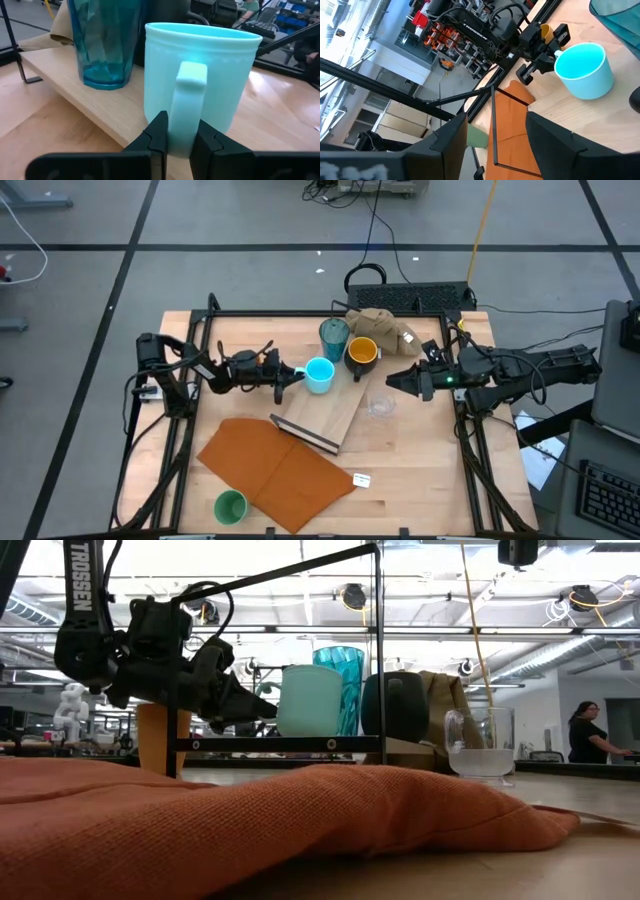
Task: Stack small to large cups/mugs on shelf
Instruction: Put the light blue mug on the shelf, then put the light green cup on the shelf
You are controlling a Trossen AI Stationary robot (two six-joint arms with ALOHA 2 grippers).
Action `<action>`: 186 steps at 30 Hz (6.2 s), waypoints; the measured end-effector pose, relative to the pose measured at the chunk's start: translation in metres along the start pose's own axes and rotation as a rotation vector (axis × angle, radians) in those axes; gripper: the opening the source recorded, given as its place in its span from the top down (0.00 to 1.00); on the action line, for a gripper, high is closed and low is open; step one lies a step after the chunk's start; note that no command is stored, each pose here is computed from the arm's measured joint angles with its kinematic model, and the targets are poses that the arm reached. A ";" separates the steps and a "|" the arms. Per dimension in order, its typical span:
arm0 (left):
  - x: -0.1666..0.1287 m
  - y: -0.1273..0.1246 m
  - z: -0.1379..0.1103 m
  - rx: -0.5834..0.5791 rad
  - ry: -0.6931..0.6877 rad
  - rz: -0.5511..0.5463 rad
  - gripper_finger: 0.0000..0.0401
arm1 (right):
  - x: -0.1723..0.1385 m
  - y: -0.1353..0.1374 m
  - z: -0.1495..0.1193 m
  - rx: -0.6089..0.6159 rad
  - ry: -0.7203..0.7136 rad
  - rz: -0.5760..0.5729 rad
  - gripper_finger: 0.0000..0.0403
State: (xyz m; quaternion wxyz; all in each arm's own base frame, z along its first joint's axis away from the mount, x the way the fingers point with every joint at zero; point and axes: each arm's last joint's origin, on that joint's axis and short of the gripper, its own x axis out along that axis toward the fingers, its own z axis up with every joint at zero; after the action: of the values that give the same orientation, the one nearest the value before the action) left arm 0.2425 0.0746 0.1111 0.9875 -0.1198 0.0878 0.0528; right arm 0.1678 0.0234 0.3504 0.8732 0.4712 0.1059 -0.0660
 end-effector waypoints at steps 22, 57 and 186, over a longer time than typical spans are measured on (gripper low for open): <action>0.002 0.001 -0.003 -0.082 0.036 0.031 0.71 | 0.000 0.000 0.000 0.028 -0.001 0.000 0.52; 0.004 -0.001 -0.002 -0.146 0.052 0.006 0.41 | 0.000 0.000 0.000 0.016 0.002 -0.003 0.52; -0.139 -0.340 0.113 -0.413 1.284 0.177 0.59 | 0.084 0.024 -0.074 -0.383 0.357 0.281 0.52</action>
State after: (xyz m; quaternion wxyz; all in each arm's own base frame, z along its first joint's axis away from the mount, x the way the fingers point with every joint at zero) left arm 0.1675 -0.2374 0.3217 0.6885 -0.3058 0.6541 0.0675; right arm 0.2455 0.0971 0.3094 0.9144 0.3119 0.2021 0.1608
